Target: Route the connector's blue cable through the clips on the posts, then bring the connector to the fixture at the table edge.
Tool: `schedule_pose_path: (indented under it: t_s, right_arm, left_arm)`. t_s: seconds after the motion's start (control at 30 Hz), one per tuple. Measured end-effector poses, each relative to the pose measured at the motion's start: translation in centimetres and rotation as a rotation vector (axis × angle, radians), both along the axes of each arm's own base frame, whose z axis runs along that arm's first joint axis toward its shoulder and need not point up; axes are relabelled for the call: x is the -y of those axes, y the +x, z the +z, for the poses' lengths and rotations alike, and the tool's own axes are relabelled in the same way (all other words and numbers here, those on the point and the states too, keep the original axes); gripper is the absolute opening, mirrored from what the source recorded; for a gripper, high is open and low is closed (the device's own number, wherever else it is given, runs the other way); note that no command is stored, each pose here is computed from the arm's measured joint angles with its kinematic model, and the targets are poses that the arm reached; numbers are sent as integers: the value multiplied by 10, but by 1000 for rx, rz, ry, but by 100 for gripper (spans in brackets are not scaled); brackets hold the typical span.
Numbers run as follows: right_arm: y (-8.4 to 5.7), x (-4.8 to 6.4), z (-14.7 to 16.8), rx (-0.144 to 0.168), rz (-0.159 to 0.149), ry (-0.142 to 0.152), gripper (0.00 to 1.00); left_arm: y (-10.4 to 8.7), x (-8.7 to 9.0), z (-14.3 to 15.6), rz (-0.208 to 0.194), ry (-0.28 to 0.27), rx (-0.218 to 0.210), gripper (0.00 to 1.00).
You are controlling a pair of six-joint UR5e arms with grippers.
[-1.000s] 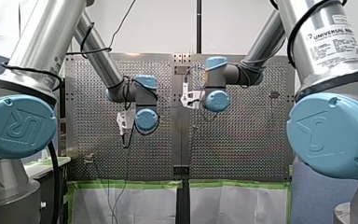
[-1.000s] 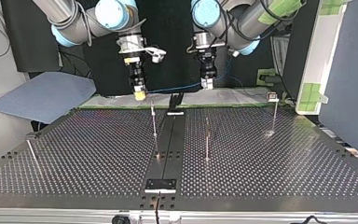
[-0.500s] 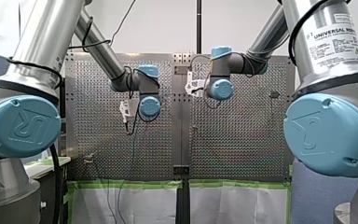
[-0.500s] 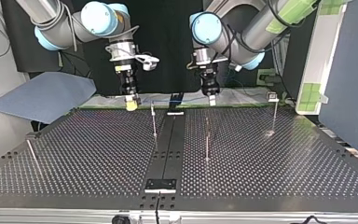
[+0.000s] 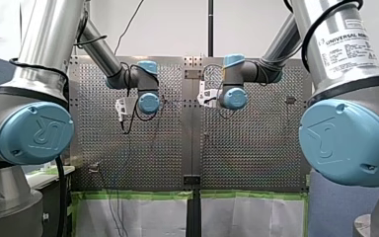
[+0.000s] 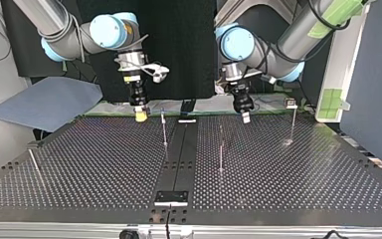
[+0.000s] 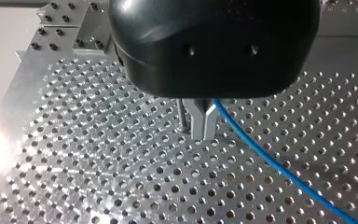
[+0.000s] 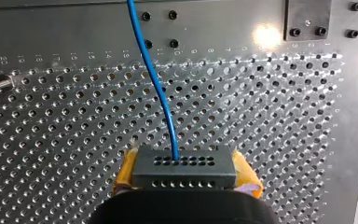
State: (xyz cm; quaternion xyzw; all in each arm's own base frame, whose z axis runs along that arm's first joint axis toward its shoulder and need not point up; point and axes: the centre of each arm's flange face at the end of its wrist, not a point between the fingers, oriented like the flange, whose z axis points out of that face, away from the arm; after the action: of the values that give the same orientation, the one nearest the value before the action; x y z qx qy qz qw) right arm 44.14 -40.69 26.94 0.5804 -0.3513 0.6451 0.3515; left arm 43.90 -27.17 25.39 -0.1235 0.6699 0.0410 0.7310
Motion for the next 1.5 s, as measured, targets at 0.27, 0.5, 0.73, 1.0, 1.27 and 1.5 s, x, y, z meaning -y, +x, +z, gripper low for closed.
schedule_pose_path:
  t_s: [0.27, 0.5, 0.73, 1.0, 1.27, 1.5]
  right_arm:
    - [-1, 6, 4, 6, -4, -9, 0]
    - [3, 11, 10, 13, 10, -21, 0]
    - [8, 16, 19, 19, 32, -29, 0]
    - [14, 26, 10, 6, 36, -14, 0]
    - [21, 35, 6, 8, 38, -13, 0]
    - [22, 37, 7, 9, 38, -14, 0]
  left_arm:
    - [4, 6, 4, -50, 42, 22, 0]
    - [10, 5, 5, -89, 80, 24, 0]
    - [22, 0, 12, -99, 80, 42, 0]
    - [39, -5, 28, -91, 78, 63, 0]
    - [49, -13, 33, -84, 88, 60, 0]
    - [56, -18, 24, -76, 95, 43, 0]
